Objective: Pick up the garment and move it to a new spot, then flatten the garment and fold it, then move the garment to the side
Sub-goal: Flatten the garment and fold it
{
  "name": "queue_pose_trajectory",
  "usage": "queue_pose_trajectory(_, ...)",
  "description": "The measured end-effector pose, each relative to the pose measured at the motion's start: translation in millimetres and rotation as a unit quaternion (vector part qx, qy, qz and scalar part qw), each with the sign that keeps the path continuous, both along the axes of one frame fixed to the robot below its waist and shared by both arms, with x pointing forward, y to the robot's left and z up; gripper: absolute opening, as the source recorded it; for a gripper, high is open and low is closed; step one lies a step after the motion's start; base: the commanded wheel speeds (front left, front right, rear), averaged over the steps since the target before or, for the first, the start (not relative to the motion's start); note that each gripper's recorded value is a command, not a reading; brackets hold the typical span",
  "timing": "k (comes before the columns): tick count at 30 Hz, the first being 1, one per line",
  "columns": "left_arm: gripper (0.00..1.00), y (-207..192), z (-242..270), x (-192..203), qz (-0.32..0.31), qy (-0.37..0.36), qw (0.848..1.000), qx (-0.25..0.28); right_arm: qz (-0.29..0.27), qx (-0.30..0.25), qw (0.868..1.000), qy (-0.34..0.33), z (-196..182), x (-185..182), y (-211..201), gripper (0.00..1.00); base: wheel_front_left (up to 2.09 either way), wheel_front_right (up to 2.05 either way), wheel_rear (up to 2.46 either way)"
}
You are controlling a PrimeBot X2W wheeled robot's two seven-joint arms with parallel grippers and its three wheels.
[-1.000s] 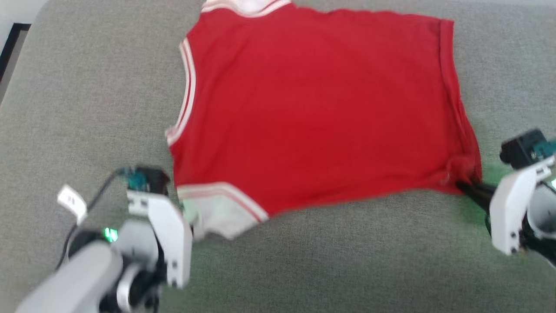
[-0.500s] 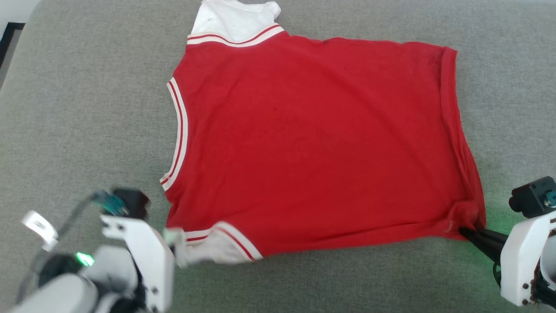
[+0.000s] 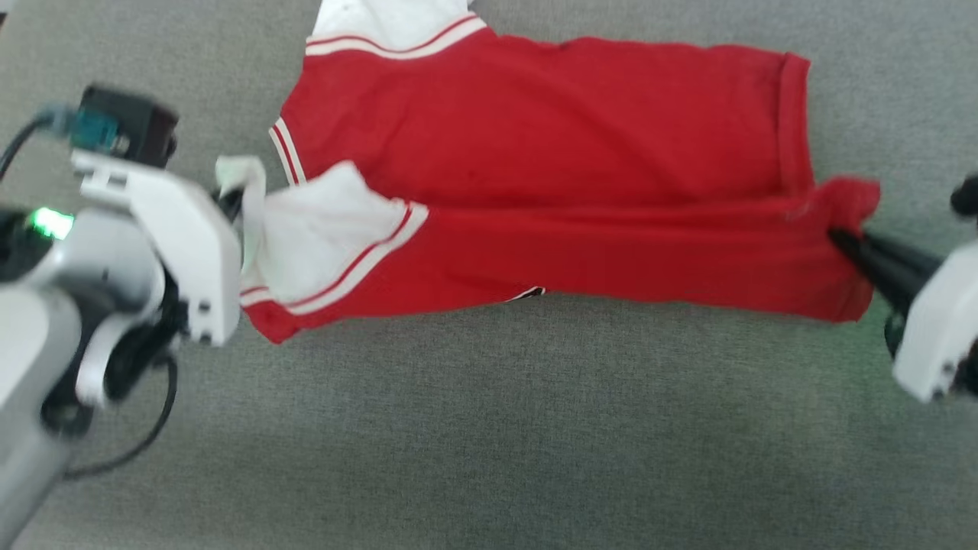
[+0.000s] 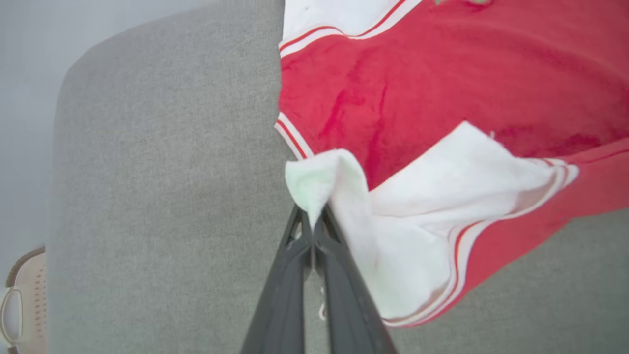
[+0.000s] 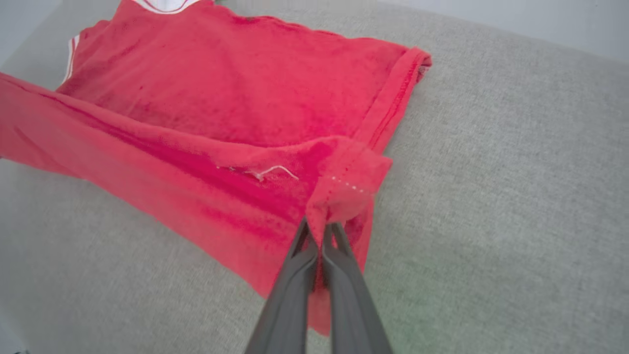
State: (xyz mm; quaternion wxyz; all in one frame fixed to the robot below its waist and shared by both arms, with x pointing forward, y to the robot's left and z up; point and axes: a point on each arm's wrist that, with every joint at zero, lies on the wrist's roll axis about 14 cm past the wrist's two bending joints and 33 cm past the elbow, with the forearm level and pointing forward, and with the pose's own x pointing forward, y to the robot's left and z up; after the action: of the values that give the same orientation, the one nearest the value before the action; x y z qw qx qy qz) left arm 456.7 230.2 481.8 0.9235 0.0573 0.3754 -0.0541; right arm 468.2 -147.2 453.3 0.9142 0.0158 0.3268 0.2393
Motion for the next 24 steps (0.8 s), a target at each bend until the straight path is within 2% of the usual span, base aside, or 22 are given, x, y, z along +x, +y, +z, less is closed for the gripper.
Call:
queue_pose_trajectory(7, 0.00, -4.2, -39.7, 36.1, -0.009, 0.042, 0.999, 0.000, -0.009, -0.006, 1.000, 0.011, -23.7, 38.8, 5.1, 0.00, 0.00, 0.00, 0.00)
queue_pose_trajectory(13, 0.00, -6.7, -96.9, 35.5, 0.003, 0.127, 0.992, -0.015, -0.006, -0.015, 0.998, 0.059, -62.2, 48.0, 10.7, 0.00, 0.00, 0.00, 0.00)
queue_pose_trajectory(17, 0.00, -4.6, -112.1, 39.6, 0.024, 0.158, 0.987, -0.029, 0.002, -0.030, 0.997, 0.073, -72.9, 52.2, 12.3, 0.00, 0.00, 0.00, 0.00)
queue_pose_trajectory(18, 0.00, -4.1, -113.4, 40.7, 0.030, 0.163, 0.986, -0.033, 0.003, -0.033, 0.997, 0.073, -74.4, 53.1, 12.7, 0.12, 0.00, 0.00, 0.00)
queue_pose_trajectory(19, 0.18, -2.9, -114.6, 41.6, 0.036, 0.165, 0.985, -0.036, 0.011, -0.038, 0.997, 0.069, -73.9, 53.8, 15.1, 0.31, 0.00, 0.00, 0.00)
queue_pose_trajectory(20, 0.35, -3.1, -113.8, 43.9, 0.038, 0.163, 0.985, -0.040, 0.011, -0.037, 0.997, 0.063, -71.8, 55.9, 15.7, 0.67, 0.00, 0.00, 0.00)
queue_pose_trajectory(21, 0.47, -1.8, -112.1, 46.6, 0.045, 0.158, 0.985, -0.044, 0.011, -0.037, 0.997, 0.060, -70.9, 56.8, 15.8, 0.95, 0.00, 0.00, 0.00)
queue_pose_trajectory(22, 0.70, -0.6, -111.0, 47.5, 0.054, 0.157, 0.985, -0.049, 0.014, -0.039, 0.998, 0.057, -69.3, 57.0, 16.8, 1.00, 0.00, 0.00, 0.00)
queue_pose_trajectory(23, 0.91, -0.5, -109.4, 47.4, 0.052, 0.156, 0.985, -0.047, 0.013, -0.035, 0.998, 0.050, -65.5, 58.2, 17.4, 1.00, 0.00, 0.00, 0.00)
queue_pose_trajectory(24, 0.91, -0.2, -106.7, 47.9, 0.051, 0.152, 0.986, -0.046, 0.009, -0.029, 0.999, 0.038, -60.5, 60.5, 17.3, 1.00, 0.00, 0.00, 0.00)
